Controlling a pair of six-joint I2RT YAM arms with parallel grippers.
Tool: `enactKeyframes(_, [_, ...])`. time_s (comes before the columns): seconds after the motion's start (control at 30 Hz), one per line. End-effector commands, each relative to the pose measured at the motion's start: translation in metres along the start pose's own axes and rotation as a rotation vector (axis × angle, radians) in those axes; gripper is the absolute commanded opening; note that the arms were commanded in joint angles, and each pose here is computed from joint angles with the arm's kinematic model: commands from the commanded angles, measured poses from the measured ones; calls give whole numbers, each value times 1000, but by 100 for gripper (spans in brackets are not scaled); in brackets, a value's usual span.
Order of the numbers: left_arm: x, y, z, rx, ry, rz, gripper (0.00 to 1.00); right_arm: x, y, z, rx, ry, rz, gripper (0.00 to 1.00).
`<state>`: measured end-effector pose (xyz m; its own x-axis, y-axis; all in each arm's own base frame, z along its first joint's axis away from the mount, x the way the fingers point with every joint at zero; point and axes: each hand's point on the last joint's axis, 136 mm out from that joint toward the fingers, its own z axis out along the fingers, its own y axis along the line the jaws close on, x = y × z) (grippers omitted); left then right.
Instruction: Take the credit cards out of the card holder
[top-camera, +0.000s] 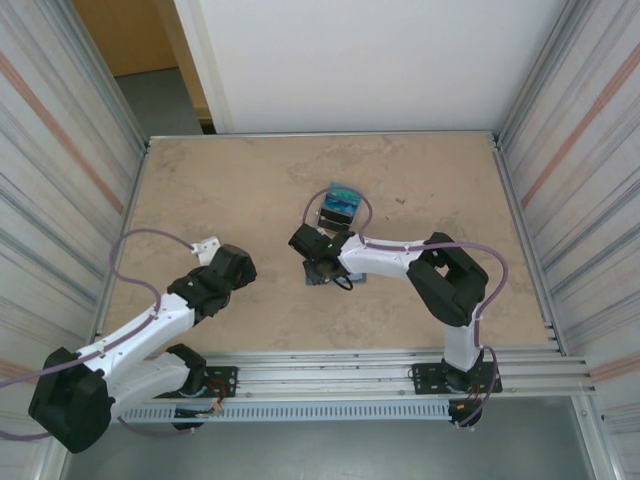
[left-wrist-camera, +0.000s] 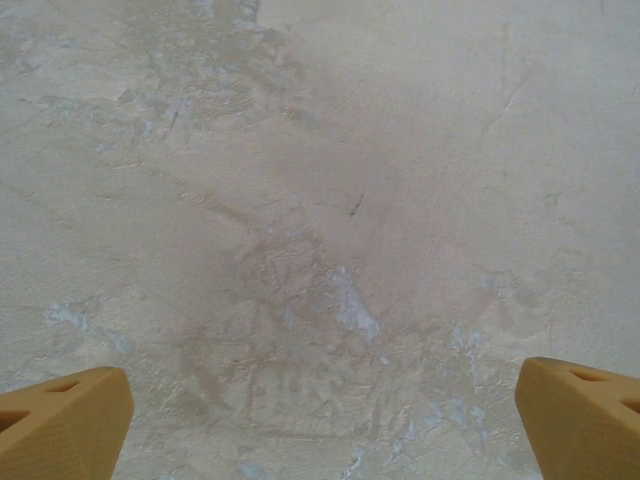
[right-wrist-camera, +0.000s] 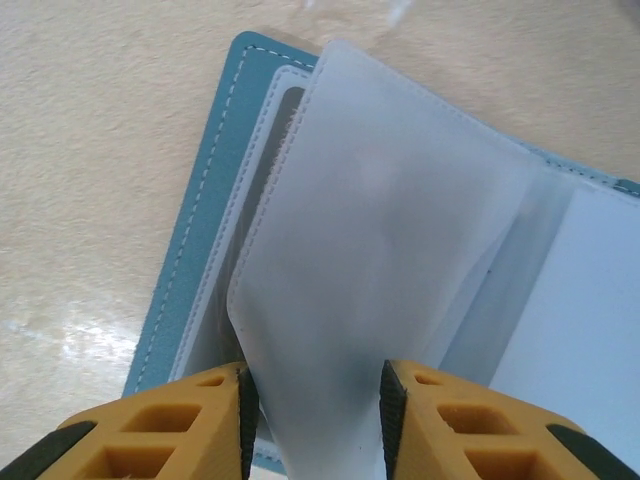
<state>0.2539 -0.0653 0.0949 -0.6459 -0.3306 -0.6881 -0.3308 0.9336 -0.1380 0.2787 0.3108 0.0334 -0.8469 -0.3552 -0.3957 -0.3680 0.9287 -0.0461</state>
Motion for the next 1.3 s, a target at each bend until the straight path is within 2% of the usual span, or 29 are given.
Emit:
enactKeyframes(0.0, [-14, -7, -4, 20, -26, -6, 99, -2, -20, -16, 81, -37, 28, 40])
enactKeyframes(0.63, [-16, -21, -6, 77, -13, 21, 99, 3, -68, -31, 162, -73, 139, 39])
enactKeyframes(0.9, [-14, -60, -10, 102, -16, 160, 99, 15, -92, -30, 172, -54, 207, 37])
enactKeyframes(1.27, [12, -127, 2, 145, 49, 342, 99, 24, -114, -38, 172, -49, 282, 35])
